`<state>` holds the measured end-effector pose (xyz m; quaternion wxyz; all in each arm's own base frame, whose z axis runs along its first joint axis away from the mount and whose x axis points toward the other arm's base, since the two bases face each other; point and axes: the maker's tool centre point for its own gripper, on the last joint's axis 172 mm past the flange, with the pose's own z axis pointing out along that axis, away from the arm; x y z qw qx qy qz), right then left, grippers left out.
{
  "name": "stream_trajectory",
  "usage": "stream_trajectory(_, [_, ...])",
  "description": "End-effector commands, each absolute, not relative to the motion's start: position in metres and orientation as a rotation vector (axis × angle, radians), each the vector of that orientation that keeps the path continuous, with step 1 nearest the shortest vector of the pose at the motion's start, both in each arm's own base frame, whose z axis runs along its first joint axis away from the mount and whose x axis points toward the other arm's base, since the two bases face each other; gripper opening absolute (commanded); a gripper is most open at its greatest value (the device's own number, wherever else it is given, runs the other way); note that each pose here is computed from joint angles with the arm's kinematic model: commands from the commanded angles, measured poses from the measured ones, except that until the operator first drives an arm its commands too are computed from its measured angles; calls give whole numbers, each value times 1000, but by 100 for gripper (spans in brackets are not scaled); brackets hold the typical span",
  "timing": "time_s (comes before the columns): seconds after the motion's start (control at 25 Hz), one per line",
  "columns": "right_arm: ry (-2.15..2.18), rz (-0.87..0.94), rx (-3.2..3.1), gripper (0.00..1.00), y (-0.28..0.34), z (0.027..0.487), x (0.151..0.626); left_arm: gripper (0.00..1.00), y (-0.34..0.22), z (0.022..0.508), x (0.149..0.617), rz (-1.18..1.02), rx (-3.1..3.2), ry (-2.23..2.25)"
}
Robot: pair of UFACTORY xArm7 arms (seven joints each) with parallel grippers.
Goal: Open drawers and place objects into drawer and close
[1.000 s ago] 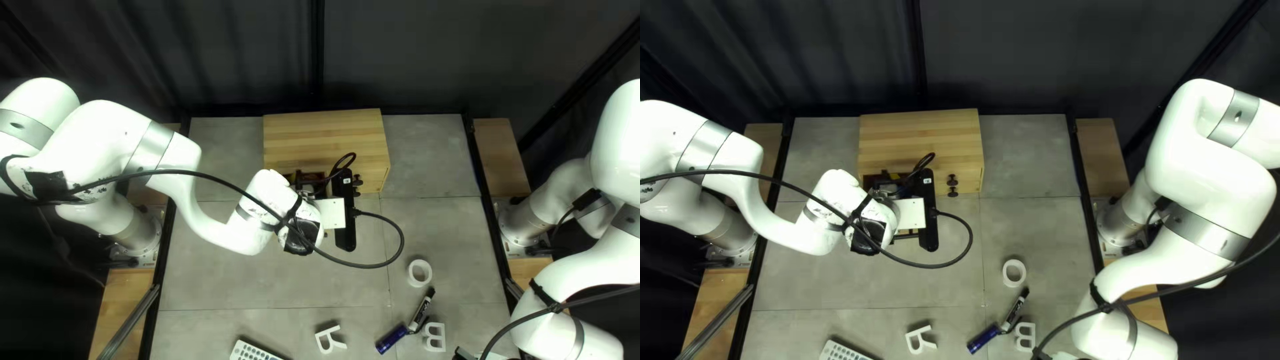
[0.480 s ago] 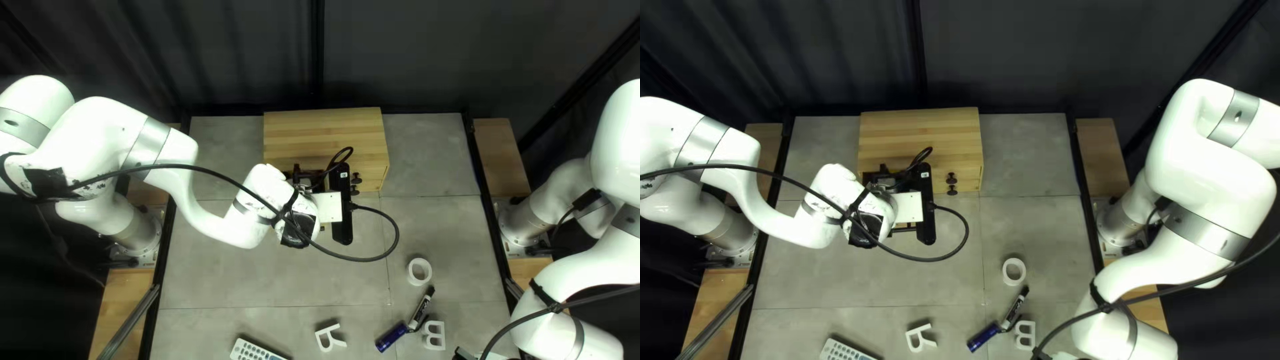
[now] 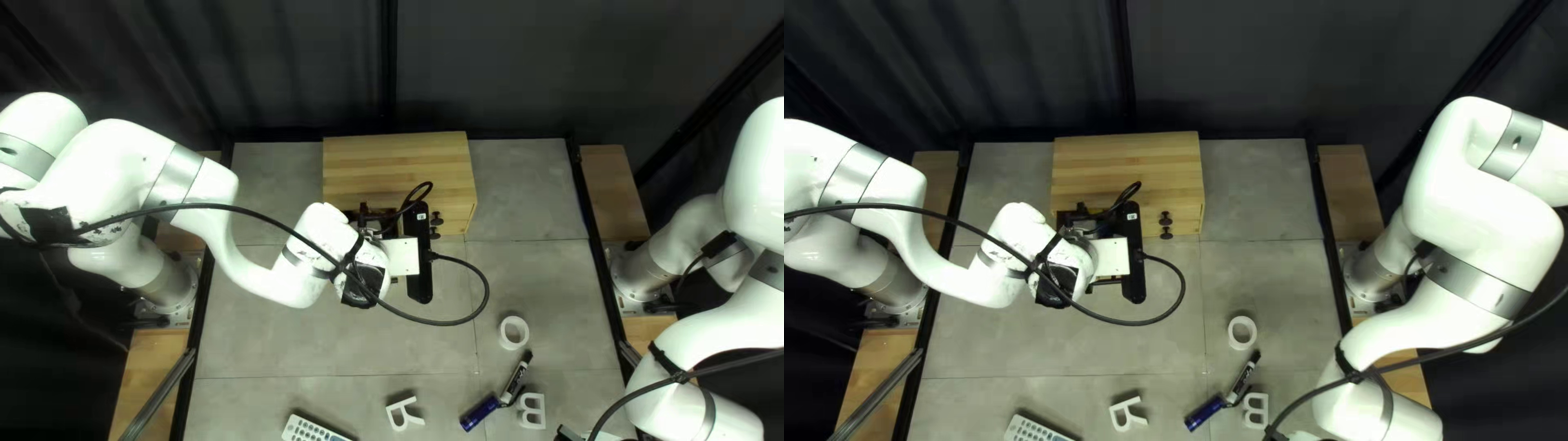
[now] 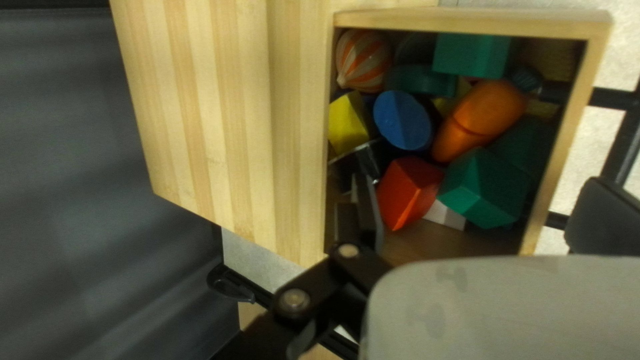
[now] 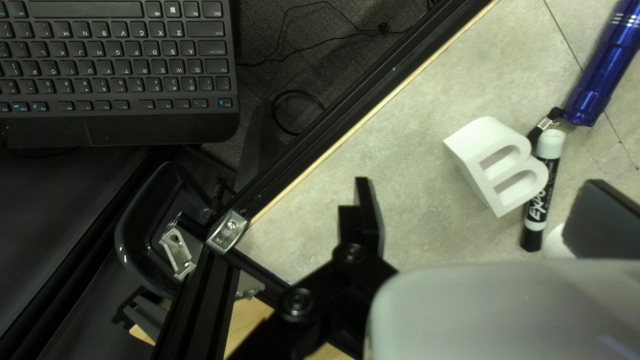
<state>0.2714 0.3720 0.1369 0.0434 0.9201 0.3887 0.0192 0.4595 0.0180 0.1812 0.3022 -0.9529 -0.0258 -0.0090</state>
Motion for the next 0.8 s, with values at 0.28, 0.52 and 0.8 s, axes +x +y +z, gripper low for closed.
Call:
stream_trajectory(0.28, [1189, 59, 2814, 100, 372, 137, 271, 100, 4, 176, 460, -38, -2541, -47])
stream_trajectory(0.52, [1189, 59, 2814, 100, 372, 137, 271, 100, -5, 174, 462, -42, -2554, -35])
stream_trajectory(0.8, [1189, 59, 2814, 100, 372, 137, 271, 100, -11, 168, 463, -55, -2569, 26])
